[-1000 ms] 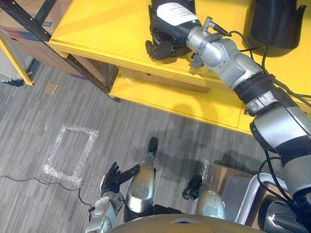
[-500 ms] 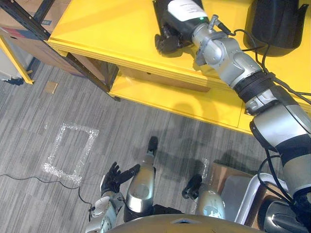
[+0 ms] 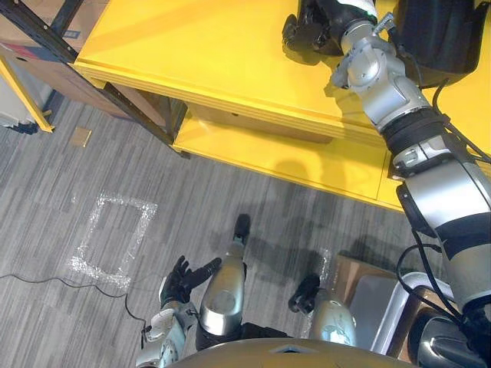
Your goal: Walk over and take three plastic housings, then place them on the shelf
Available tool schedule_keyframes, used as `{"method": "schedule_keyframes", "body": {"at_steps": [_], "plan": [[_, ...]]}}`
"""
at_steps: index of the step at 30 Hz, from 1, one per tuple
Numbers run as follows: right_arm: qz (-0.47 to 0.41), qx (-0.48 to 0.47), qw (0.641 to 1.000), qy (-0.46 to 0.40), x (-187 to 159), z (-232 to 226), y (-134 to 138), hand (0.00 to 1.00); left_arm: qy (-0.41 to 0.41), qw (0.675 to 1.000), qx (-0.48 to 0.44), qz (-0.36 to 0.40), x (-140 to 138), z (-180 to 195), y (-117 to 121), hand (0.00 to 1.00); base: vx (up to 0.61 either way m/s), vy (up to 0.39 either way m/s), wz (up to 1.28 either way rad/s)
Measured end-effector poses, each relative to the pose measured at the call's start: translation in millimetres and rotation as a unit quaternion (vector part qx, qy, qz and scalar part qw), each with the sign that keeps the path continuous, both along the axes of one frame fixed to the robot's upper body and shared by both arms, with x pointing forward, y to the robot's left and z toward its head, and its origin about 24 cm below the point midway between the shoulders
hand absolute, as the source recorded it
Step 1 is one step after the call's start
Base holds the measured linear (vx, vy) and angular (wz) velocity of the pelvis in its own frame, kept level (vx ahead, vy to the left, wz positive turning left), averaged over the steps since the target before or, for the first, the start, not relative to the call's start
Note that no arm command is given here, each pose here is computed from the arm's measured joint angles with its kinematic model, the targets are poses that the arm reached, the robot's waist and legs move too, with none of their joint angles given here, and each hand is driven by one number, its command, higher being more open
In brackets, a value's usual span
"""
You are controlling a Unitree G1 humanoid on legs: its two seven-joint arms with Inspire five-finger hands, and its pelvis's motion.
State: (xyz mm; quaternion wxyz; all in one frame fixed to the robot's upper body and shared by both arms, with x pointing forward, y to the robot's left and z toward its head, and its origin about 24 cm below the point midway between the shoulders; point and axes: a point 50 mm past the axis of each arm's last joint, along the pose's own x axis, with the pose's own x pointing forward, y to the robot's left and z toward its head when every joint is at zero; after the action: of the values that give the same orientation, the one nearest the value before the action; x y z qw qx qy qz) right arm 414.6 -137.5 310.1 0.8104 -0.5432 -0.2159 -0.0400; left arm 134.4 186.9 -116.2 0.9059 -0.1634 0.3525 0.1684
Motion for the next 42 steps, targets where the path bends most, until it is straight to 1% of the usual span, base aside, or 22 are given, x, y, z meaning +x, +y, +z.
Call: {"method": "schedule_keyframes", "body": {"at_steps": [10, 19, 20, 23, 26, 31, 36, 40, 42], "plan": [[0.061, -0.008, 0.998, 0.005, -1.9, -4.4, 25.3, 0.00, -0.001, 1.000, -0.001, -0.001, 0.2, 0.1, -0.3, 1.00, 0.00, 0.000, -0.01], [0.107, 0.007, 0.994, 0.012, -6.9, -11.0, 53.5, 0.00, 0.000, 1.000, 0.001, -0.001, 0.1, 0.0, -0.2, 1.00, 0.00, -0.002, 0.00], [0.108, 0.009, 0.994, 0.016, -6.8, -13.9, 55.2, 1.00, 0.000, 1.000, 0.001, -0.001, 0.1, 0.0, -0.2, 1.00, 0.00, 0.000, 0.00], [0.100, 0.017, 0.994, 0.031, -5.4, -23.1, 57.4, 1.00, 0.000, 1.000, 0.001, 0.000, 0.0, 0.0, -0.2, 1.00, 0.00, 0.000, 0.00], [0.095, 0.031, 0.995, 0.022, -5.4, -24.2, 57.3, 1.00, 0.002, 1.000, 0.001, 0.001, -0.3, -0.3, -0.1, 1.00, 0.00, 0.000, 0.00], [0.086, 0.056, 0.995, -0.013, -6.4, -18.7, 52.8, 1.00, 0.003, 1.000, 0.002, 0.000, -0.7, -0.8, -0.6, 1.00, 0.00, 0.000, 0.00], [0.109, 0.065, 0.990, -0.062, -11.3, -10.2, 54.5, 1.00, 0.010, 1.000, 0.002, 0.000, -3.2, -3.1, -0.1, 1.00, 0.00, 0.000, 0.00], [0.115, 0.075, 0.987, -0.081, -14.3, -2.0, 52.3, 1.00, 0.010, 1.000, 0.002, -0.004, -3.6, -3.4, -0.7, 1.00, 0.00, -0.011, -0.08], [0.134, 0.087, 0.982, -0.105, -21.5, 9.7, 56.2, 1.00, 0.009, 1.000, 0.006, -0.009, -3.0, -3.2, -0.9, 1.00, -0.01, -0.025, -0.15]]}}
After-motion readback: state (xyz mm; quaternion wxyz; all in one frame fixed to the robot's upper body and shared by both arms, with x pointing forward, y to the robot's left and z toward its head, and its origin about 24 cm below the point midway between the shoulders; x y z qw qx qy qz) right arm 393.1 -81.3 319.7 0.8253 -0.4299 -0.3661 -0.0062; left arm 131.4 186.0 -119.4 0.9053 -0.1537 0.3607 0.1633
